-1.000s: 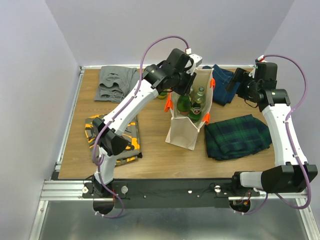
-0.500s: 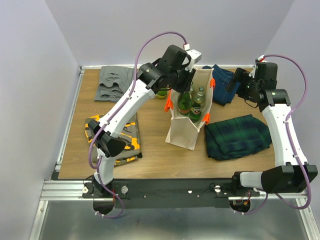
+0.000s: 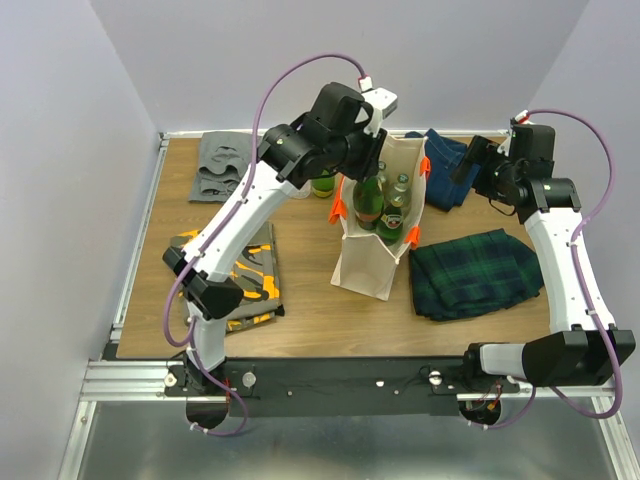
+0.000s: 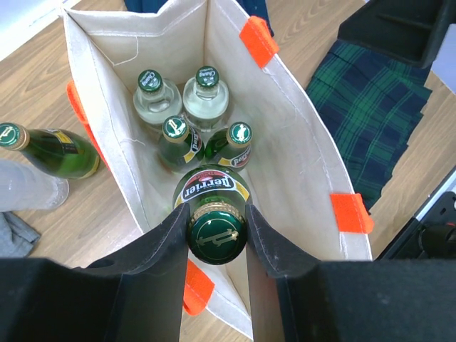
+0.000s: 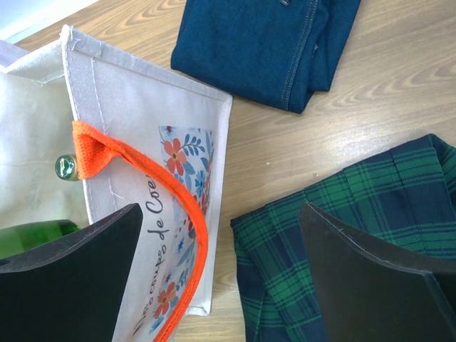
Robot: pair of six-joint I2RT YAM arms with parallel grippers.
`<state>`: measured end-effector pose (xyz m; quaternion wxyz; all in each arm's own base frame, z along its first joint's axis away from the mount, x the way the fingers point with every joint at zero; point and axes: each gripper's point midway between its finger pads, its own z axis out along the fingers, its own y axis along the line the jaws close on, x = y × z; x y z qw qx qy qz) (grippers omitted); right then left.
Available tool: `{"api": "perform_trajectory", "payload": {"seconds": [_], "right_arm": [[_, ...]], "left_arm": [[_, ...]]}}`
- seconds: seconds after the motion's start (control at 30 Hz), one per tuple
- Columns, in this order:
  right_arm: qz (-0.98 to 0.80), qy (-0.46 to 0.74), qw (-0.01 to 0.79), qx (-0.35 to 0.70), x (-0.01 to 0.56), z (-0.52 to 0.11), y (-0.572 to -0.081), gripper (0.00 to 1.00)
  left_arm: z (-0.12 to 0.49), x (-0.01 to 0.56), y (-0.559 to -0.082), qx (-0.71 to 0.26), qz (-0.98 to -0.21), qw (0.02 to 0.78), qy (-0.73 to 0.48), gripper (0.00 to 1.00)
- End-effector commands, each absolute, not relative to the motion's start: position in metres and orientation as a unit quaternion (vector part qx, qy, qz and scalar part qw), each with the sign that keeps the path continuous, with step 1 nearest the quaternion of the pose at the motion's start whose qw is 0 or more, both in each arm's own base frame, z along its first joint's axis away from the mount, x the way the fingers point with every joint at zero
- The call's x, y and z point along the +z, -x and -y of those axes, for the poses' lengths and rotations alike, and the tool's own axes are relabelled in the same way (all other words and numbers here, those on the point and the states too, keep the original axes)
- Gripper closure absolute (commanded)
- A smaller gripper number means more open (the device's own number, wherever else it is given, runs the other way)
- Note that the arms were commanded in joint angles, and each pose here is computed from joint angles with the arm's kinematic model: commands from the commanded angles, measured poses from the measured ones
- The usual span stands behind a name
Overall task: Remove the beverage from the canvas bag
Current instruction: Take out the drink from the canvas bag.
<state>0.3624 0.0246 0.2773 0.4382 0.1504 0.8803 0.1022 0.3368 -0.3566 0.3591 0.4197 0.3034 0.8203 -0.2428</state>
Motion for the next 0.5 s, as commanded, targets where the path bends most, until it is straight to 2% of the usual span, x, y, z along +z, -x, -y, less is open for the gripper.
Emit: {"api": "perform_trajectory", "payload": {"seconds": [0.0, 0.47], "right_arm": [[-0.877, -0.152, 0.442, 0.113, 0.285, -0.027, -0.362, 0.0], [-0.879, -0.149, 0.437, 0.121, 0.284, -0.031, -0.362, 0.0]], "left_arm": [[0.347, 0.459, -0.329, -0.29, -0.74, 0.538, -0.282, 1.0], [0.331, 0.483, -0.329, -0.279, -0.726, 0.571, -0.262, 1.0]]}}
